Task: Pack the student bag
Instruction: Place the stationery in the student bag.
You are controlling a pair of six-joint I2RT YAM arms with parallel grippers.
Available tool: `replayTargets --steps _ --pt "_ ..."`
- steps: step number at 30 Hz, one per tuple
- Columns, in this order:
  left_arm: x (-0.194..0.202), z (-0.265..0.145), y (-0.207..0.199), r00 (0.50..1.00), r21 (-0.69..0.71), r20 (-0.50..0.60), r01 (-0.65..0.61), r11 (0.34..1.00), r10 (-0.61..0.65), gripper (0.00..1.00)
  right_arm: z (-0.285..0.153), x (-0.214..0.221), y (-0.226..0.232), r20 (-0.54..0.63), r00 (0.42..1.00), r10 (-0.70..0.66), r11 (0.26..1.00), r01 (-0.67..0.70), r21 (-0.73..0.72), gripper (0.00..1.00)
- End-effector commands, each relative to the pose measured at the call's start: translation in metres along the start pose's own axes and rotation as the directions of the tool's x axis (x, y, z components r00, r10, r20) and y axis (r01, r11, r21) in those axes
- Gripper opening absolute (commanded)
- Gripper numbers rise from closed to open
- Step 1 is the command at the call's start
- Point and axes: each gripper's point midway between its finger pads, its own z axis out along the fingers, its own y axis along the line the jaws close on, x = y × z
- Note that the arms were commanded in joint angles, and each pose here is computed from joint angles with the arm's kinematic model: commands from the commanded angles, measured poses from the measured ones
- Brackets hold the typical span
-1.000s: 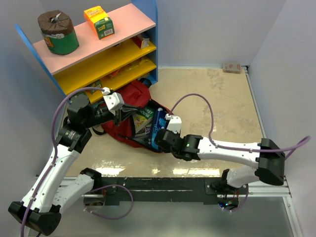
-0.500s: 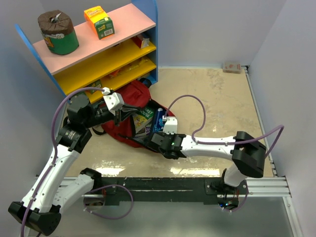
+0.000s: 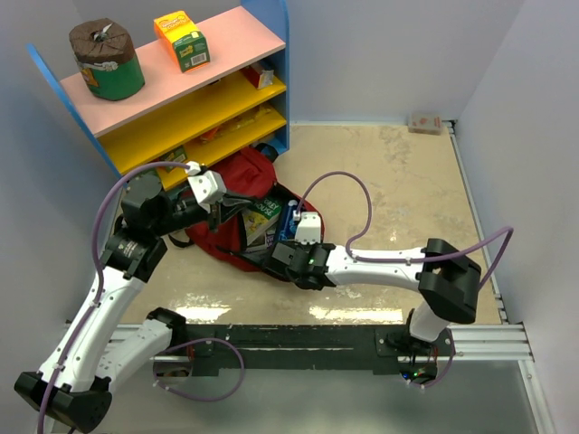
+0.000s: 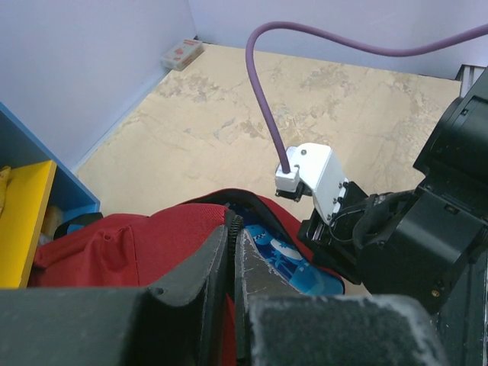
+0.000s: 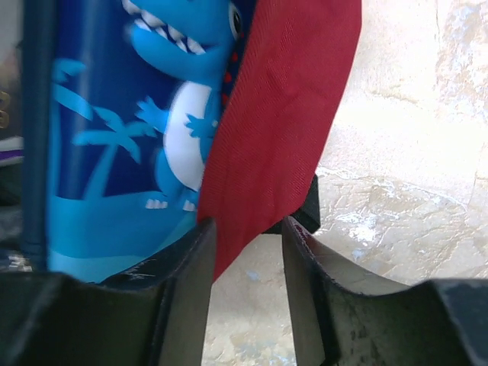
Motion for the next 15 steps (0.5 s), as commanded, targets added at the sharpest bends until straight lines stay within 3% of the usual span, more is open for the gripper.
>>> replayTargets --steps 1,12,15 --pt "-0.046 -0.008 -0.013 0.983 0.043 0.147 -0.122 0.992 0.114 0.11 -0.021 -0.035 0.017 0.061 0.993 0.103 0.992 -0.098 -0.082 0.45" --pt "-0.044 -0.009 -0.014 0.983 0.045 0.144 -0.119 0.992 0.111 0.11 -0.013 -0.036 0.011 0.095 0.991 0.095 0.995 -0.091 -0.038 0.45" --pt "-0.046 -0.009 -0.014 0.983 0.045 0.149 -0.116 0.992 0.108 0.11 0.005 -0.041 0.000 0.123 0.990 0.069 0.997 -0.073 0.032 0.40"
